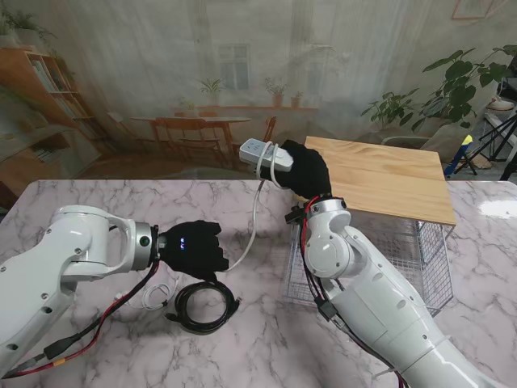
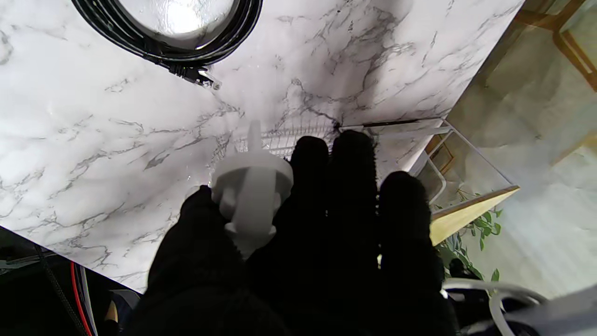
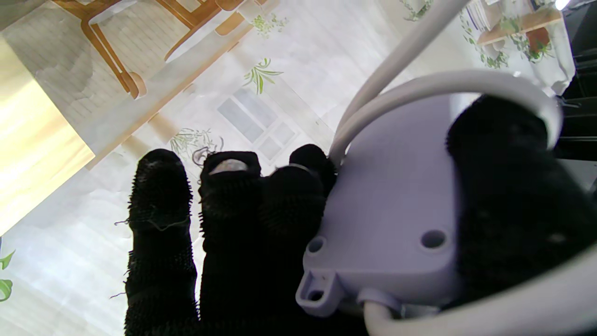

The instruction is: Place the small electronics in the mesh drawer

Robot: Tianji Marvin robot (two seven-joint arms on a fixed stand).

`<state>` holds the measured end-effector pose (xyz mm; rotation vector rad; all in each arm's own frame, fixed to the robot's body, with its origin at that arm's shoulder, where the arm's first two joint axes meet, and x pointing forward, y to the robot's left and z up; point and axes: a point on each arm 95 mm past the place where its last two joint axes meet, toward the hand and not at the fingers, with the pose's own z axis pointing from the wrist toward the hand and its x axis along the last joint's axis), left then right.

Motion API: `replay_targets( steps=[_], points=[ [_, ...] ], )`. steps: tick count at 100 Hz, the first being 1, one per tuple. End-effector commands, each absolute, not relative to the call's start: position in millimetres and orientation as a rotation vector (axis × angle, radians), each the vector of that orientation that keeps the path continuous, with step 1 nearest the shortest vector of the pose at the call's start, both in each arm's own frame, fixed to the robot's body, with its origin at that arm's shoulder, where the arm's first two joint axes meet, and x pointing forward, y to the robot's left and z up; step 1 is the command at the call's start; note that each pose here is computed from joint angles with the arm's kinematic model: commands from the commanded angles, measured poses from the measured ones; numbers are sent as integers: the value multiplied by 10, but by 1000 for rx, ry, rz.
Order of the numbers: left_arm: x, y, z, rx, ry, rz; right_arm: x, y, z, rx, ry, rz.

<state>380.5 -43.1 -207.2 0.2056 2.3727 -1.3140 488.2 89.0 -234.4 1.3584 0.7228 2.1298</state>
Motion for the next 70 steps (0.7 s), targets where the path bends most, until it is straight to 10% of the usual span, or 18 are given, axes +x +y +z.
replay_targets(
  steps=[1,70],
  points=[
    [3701,-466,-2143,255,2439,-1315,4955,859,-2260,1345,700,2120],
    [3867,-600,-1421,179,2160,-1393,4900,1039,-2602,1394,849,2106]
  ],
)
